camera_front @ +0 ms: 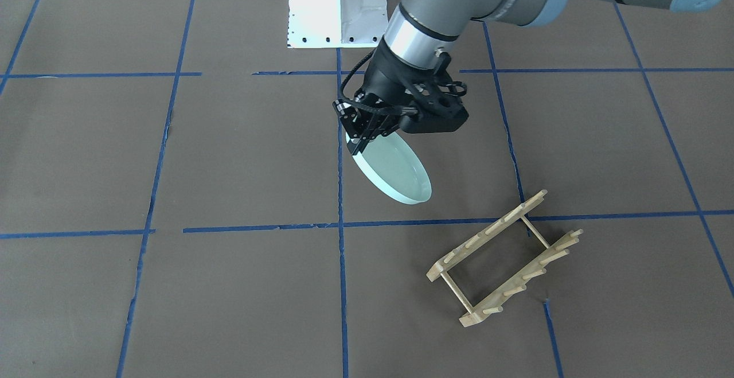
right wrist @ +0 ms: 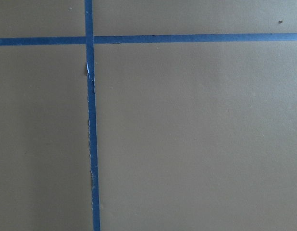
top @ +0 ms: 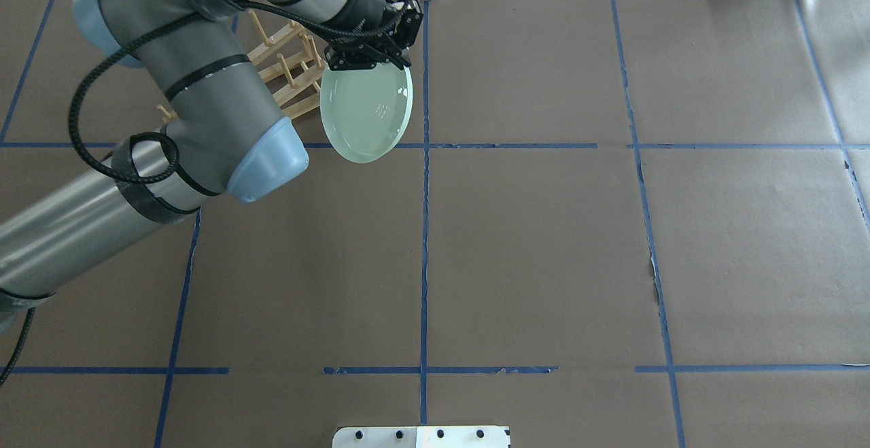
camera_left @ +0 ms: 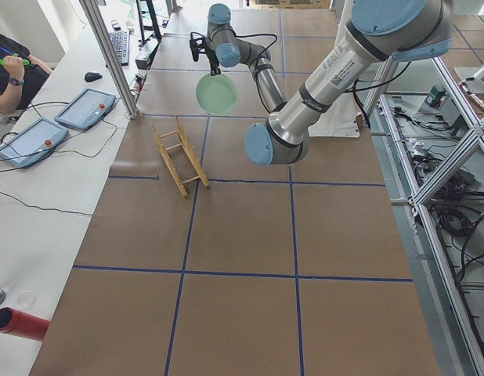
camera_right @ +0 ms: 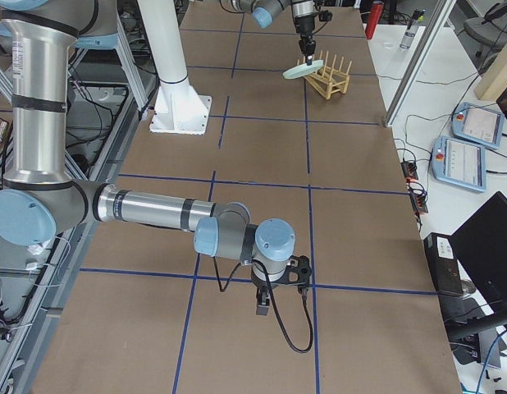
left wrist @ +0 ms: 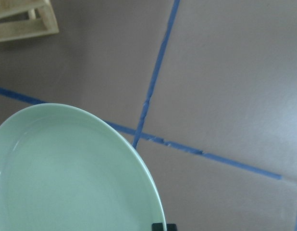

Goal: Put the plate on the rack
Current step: 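Lift the plate with the left gripper and carry it toward the rack, then lower the plate upright into the rack slots with the left gripper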

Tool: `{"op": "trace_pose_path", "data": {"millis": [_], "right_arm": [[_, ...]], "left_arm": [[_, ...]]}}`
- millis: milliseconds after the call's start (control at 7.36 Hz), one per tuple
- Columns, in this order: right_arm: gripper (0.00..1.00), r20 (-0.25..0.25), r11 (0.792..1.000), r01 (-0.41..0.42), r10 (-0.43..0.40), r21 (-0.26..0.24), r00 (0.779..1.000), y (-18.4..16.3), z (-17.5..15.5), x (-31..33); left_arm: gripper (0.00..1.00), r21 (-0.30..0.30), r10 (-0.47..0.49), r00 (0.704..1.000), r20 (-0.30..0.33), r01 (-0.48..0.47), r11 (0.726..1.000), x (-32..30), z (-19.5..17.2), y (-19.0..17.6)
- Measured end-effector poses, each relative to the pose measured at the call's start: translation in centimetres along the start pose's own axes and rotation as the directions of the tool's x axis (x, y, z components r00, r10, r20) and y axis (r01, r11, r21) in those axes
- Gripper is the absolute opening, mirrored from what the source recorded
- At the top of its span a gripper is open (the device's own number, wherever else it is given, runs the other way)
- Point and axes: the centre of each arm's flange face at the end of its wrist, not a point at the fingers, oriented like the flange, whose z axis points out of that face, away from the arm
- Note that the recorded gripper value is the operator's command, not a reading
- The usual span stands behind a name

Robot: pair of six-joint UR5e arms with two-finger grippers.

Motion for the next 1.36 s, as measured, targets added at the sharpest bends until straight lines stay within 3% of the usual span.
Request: {"op": "trace_pose_path", "data": {"millis": [407,679,1086,1358], "right_arm": [[1.0,0.0,1.0,0.0,0.0,0.0,1.0,0.0,0.0,0.0],[1.0,0.0,1.0,-0.001,0.001,0.0,1.0,0.0,0.0,0.0],[1.0,0.0,1.0,0.0,0.0,-0.001,1.0,0.0,0.1,0.0],[1.0,0.0,1.0,-0.001,0.001,-0.001,1.0,0.0,0.1,0.0]], "left_arm": [[0.0,0.089,-0.054,0.97,-0.236,0.076,0.993,-4.1,-6.8,-8.6],[0.0,0.093,-0.04,0.931,-0.363,0.079,0.993,-8.5,-6.8,-11.7],[0.0,0.112,0.039,0.88,-0.473,0.016,0.994,-15.1,-5.9,-13.7],[0.0,0.143,0.052,0.869,-0.492,0.022,0.989,-17.6,-4.5,-15.3]]}}
